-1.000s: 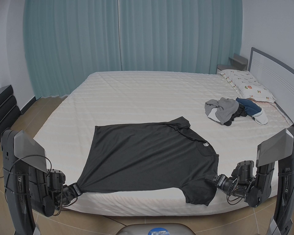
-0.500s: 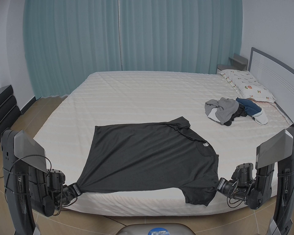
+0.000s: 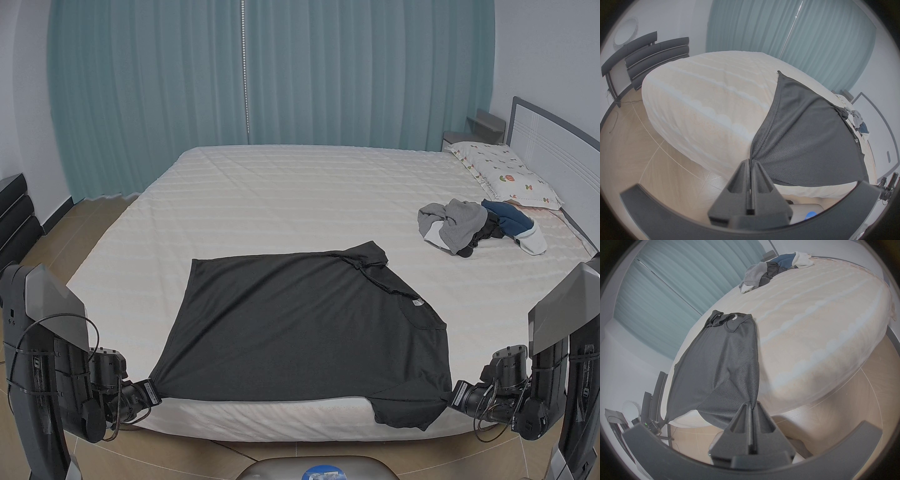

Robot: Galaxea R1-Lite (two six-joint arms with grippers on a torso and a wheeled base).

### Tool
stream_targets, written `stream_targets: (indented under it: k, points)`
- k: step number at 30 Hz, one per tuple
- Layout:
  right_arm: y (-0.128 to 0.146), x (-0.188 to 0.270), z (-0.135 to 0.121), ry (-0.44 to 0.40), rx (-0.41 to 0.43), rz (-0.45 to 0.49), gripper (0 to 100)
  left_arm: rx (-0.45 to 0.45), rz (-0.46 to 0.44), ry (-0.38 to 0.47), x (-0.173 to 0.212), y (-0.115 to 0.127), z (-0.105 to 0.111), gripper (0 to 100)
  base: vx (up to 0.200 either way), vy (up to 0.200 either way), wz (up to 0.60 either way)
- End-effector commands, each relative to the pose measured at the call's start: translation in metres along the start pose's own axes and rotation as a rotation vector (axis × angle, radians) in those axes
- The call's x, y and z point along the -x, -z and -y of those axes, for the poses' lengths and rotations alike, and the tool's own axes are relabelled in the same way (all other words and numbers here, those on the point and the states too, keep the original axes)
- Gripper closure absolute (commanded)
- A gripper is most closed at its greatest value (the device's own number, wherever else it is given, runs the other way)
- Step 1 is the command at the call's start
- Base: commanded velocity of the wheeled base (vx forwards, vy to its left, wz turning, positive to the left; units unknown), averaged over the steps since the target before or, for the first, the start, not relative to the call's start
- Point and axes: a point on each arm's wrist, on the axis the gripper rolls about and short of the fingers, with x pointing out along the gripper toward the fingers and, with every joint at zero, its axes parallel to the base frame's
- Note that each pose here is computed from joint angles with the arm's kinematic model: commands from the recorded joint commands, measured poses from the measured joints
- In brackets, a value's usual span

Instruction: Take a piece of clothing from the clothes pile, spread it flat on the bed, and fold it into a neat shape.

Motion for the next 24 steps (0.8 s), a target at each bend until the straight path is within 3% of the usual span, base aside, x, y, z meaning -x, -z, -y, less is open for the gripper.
stream_targets:
  k: [1,7,8,9,10,17,24]
  points:
    - [0.011,0.001,0.007,0.033,0.006,-0.048,100,-0.009,-0.017,-0.018,0.002,0.003,-0.004,100,0.0,0.0,0.0]
    - [0.01,-0.001,0.006,0.025,0.005,-0.041,100,-0.006,-0.023,-0.018,0.002,0.004,-0.004,100,0.0,0.0,0.0]
    - [0.009,-0.002,0.006,0.022,0.005,-0.038,0,-0.006,-0.026,-0.016,0.001,0.005,-0.004,100,0.0,0.0,0.0]
    - [0.008,-0.003,0.005,0.019,0.005,-0.035,0,-0.004,-0.028,-0.017,0.001,0.005,-0.004,100,0.0,0.0,0.0]
    - [0.007,-0.005,0.005,0.015,0.004,-0.029,0,-0.005,-0.032,-0.018,0.0,0.006,-0.004,0,0.0,0.0,0.0]
    - [-0.011,0.002,-0.005,-0.046,-0.011,0.06,0,-0.002,-0.015,-0.01,0.001,0.003,-0.003,0,0.0,0.0,0.0]
    - [-0.041,0.024,-0.016,-0.124,-0.032,0.209,0,0.022,0.076,0.034,0.016,-0.015,0.005,0,0.0,0.0,0.0]
